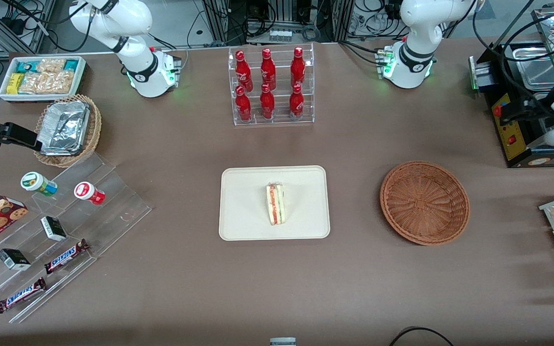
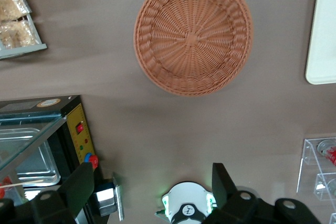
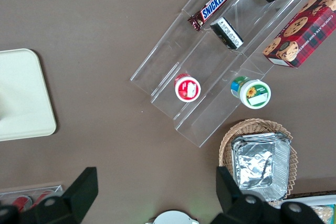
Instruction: Place sandwich from basket to tray
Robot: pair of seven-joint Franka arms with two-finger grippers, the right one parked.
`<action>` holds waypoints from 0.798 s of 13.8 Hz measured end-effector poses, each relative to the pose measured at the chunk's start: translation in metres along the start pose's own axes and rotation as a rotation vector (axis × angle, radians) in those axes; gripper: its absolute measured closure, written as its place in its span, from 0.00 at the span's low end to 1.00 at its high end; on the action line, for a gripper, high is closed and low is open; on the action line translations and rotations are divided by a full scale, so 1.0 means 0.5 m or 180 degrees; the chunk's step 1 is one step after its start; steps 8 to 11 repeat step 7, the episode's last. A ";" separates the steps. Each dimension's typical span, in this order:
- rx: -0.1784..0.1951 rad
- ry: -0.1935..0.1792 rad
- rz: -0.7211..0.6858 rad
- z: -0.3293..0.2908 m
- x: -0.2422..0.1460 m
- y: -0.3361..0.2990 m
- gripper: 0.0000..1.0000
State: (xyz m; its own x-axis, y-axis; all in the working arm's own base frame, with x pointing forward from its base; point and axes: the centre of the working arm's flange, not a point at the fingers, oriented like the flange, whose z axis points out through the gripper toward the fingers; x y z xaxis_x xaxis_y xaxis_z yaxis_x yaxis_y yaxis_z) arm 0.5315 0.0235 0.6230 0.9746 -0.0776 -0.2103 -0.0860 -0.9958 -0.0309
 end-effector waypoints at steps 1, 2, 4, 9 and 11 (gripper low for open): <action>-0.0017 0.0000 -0.0013 0.002 -0.010 -0.017 0.00; -0.0031 0.0010 -0.0018 0.001 -0.017 -0.029 0.00; -0.0028 0.0051 0.0037 -0.003 -0.017 -0.015 0.00; 0.0004 0.0107 0.0166 -0.009 -0.008 0.036 0.00; 0.0004 0.0107 0.0166 -0.009 -0.008 0.036 0.00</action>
